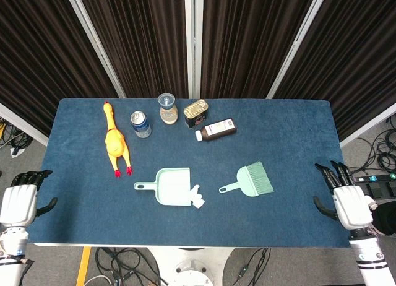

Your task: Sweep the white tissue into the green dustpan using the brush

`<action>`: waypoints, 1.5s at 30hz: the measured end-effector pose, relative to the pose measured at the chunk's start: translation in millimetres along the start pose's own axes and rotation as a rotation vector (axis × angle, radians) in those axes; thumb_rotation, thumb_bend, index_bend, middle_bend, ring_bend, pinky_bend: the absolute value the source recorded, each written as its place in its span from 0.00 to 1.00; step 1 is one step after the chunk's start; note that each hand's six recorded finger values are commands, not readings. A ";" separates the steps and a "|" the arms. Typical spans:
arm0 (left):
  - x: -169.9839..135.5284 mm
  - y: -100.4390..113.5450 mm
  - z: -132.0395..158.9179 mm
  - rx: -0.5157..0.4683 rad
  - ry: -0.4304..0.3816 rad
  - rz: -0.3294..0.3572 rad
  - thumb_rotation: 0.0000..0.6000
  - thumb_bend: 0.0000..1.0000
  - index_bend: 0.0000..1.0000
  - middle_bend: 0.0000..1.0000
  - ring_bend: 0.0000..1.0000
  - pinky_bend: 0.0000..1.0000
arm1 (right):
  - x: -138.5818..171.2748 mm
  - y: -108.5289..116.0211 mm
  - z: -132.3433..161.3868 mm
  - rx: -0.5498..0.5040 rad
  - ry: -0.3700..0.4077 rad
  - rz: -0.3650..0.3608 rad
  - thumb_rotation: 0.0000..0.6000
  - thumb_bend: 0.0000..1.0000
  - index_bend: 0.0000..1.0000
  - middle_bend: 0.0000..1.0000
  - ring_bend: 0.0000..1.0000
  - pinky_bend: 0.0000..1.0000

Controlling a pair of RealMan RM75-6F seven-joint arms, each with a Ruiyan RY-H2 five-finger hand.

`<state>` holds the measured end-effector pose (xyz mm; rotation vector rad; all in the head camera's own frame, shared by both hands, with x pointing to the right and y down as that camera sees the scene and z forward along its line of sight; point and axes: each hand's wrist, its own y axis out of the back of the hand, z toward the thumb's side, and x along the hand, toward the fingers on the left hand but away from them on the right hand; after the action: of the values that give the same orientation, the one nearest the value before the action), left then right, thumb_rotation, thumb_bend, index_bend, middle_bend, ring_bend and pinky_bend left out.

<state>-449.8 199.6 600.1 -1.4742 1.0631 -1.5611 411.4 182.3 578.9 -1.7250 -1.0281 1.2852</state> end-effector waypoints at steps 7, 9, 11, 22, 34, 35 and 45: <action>5.1 2.1 6.6 0.006 -0.030 0.002 1.00 0.20 0.26 0.30 0.22 0.22 | -37.0 -25.1 32.1 0.028 0.125 0.139 1.00 0.09 0.21 0.25 0.00 0.00; 5.9 2.7 7.7 0.005 -0.036 0.003 1.00 0.20 0.26 0.30 0.22 0.22 | -51.9 -38.1 45.7 0.055 0.166 0.191 1.00 0.09 0.22 0.26 0.00 0.00; 6.3 2.8 8.5 0.005 -0.040 0.001 1.00 0.20 0.26 0.30 0.22 0.22 | -65.4 -51.3 59.1 0.081 0.203 0.233 1.00 0.11 0.24 0.28 0.01 0.01; 4.6 -1.9 7.0 -0.004 -0.046 -0.021 1.00 0.20 0.26 0.30 0.22 0.22 | -114.4 -132.5 132.5 0.280 0.371 0.329 1.00 0.19 0.31 0.33 0.05 0.03; 2.2 -7.4 -0.3 -0.019 -0.027 -0.035 1.00 0.20 0.26 0.30 0.22 0.22 | -126.9 -166.7 155.4 0.449 0.415 0.326 1.00 0.22 0.36 0.36 0.07 0.03; 2.3 -7.7 -0.7 -0.020 -0.026 -0.036 1.00 0.20 0.26 0.30 0.22 0.22 | -127.3 -167.6 155.5 0.451 0.413 0.326 1.00 0.22 0.36 0.36 0.07 0.03; 3.3 -9.5 -2.9 -0.025 -0.020 -0.042 1.00 0.20 0.26 0.29 0.22 0.22 | -126.7 -177.0 160.4 0.498 0.425 0.305 1.00 0.22 0.40 0.40 0.11 0.03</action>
<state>-452.7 200.5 610.1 -1.5349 1.0493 -1.5641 203.5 154.3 749.7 -1.6860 -0.1812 1.1556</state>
